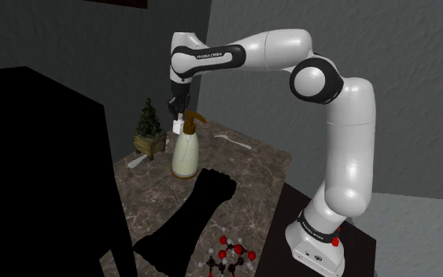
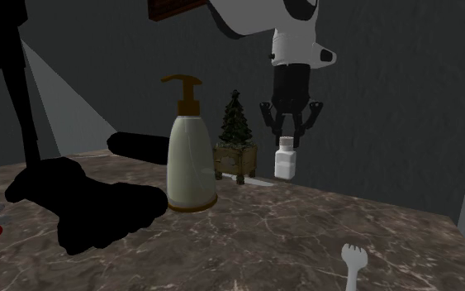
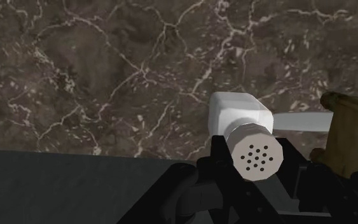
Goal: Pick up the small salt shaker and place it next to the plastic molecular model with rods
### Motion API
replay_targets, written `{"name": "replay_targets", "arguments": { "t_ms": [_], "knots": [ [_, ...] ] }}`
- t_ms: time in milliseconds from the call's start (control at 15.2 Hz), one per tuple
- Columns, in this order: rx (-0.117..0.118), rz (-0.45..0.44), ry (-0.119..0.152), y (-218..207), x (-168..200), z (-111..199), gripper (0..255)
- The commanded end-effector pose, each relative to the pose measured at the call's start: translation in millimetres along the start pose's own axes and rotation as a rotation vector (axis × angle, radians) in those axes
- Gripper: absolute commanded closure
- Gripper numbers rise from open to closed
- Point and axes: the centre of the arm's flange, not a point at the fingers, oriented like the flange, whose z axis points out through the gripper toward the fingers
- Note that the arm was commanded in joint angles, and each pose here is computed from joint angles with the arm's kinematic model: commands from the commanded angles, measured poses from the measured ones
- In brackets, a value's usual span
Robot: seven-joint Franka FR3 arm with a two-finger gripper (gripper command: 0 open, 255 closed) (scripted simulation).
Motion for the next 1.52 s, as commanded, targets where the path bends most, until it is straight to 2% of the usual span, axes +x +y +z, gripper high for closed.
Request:
{"name": "replay_targets", "arguments": {
  "t_ms": [0,1452],
  "knots": [
    [0.000,0.000,0.000,0,0,-11,255],
    [0.000,0.000,0.000,-1,-2,-123,255]
  ]
}}
